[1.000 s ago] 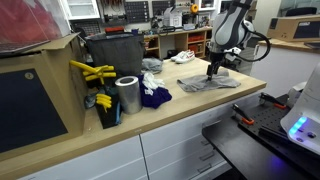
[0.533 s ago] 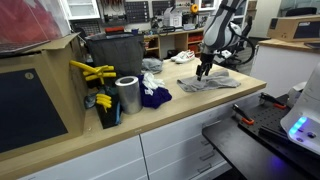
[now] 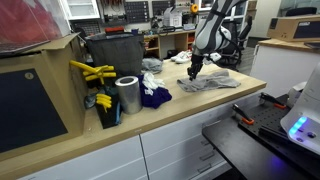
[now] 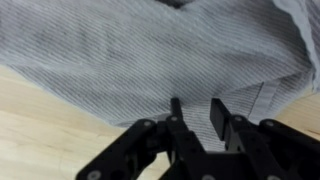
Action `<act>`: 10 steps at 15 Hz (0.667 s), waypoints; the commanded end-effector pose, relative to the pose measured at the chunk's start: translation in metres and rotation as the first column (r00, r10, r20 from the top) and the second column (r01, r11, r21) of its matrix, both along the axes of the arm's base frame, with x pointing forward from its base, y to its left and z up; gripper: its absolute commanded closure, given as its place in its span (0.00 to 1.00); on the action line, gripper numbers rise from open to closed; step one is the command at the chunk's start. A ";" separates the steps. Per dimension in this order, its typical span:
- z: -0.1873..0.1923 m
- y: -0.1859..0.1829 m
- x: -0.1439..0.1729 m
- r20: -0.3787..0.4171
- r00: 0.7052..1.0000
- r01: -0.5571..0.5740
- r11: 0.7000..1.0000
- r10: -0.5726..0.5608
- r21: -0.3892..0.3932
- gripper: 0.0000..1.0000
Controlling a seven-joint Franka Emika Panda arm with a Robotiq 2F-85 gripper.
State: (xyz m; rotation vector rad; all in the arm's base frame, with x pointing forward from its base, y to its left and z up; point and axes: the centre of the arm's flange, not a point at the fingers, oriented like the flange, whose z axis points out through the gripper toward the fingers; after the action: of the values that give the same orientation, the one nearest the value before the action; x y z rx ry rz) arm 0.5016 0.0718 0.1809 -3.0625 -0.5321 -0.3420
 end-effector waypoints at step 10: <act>-0.033 0.030 0.023 0.008 1.000 0.014 1.000 -0.014 0.011 1.00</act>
State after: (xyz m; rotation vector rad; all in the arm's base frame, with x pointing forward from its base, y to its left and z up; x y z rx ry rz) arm 0.5118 0.0968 0.1624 -3.0513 -0.5189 -0.3275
